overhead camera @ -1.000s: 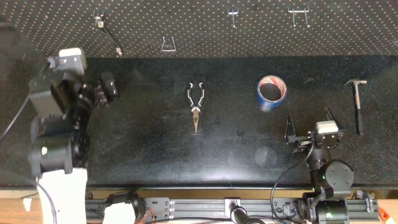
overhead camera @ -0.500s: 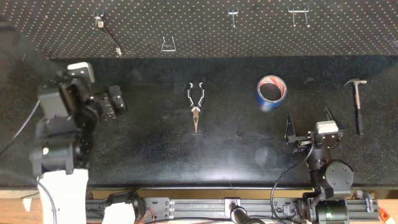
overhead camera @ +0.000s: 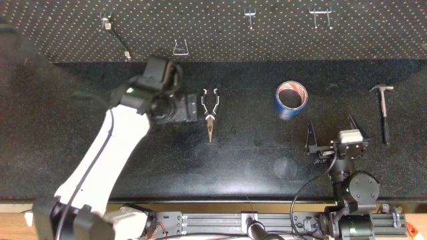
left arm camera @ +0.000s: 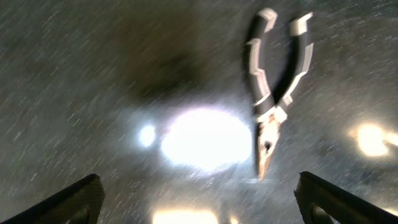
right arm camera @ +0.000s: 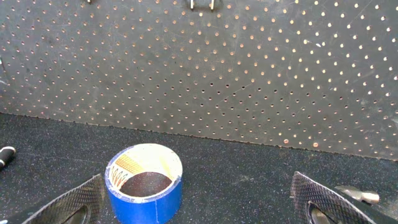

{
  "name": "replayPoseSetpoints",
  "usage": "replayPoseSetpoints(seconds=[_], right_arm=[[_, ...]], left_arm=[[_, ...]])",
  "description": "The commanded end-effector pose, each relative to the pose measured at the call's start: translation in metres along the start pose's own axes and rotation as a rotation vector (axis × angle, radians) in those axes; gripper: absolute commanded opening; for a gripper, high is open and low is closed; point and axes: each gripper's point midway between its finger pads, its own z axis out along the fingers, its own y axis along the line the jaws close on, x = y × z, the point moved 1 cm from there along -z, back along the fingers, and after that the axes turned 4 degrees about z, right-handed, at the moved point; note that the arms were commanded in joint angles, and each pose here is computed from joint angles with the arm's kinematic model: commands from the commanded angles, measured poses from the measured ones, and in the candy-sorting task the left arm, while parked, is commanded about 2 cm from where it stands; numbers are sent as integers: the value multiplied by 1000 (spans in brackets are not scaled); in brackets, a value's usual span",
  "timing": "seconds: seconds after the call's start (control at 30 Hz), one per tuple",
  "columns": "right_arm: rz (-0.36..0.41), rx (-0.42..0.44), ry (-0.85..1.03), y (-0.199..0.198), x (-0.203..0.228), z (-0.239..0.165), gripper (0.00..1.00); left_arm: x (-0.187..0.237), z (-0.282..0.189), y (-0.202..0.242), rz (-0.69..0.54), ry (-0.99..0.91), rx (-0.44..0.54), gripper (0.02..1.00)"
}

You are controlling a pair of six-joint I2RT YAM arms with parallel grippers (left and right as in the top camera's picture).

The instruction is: Place Tools Onto Pegboard

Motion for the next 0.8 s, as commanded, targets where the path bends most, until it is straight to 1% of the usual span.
replayPoseSetpoints(seconds=[0.03, 0.17, 0.3, 0.4, 0.5, 0.57, 0.7, 0.8], right_arm=[[-12, 14, 0, -3, 1, 0, 976], [-12, 14, 0, -3, 1, 0, 976], [-12, 14, 0, -3, 1, 0, 976], [-12, 14, 0, -3, 1, 0, 976], [-12, 14, 0, -3, 1, 0, 976], [-12, 14, 0, -3, 1, 0, 976], [-12, 14, 0, -3, 1, 0, 976], [-12, 14, 0, -3, 1, 0, 976]], left_arm=[[-32, 13, -35, 70, 10, 22, 998], [-53, 22, -59, 94, 18, 54, 996], [-66, 31, -68, 42, 33, 65, 996], [-68, 38, -72, 45, 46, 61, 996], [-66, 45, -75, 52, 67, 47, 996], [-65, 50, -73, 6, 65, 4, 996], [-60, 57, -74, 17, 87, -11, 996], [-56, 65, -71, 26, 108, -46, 996]])
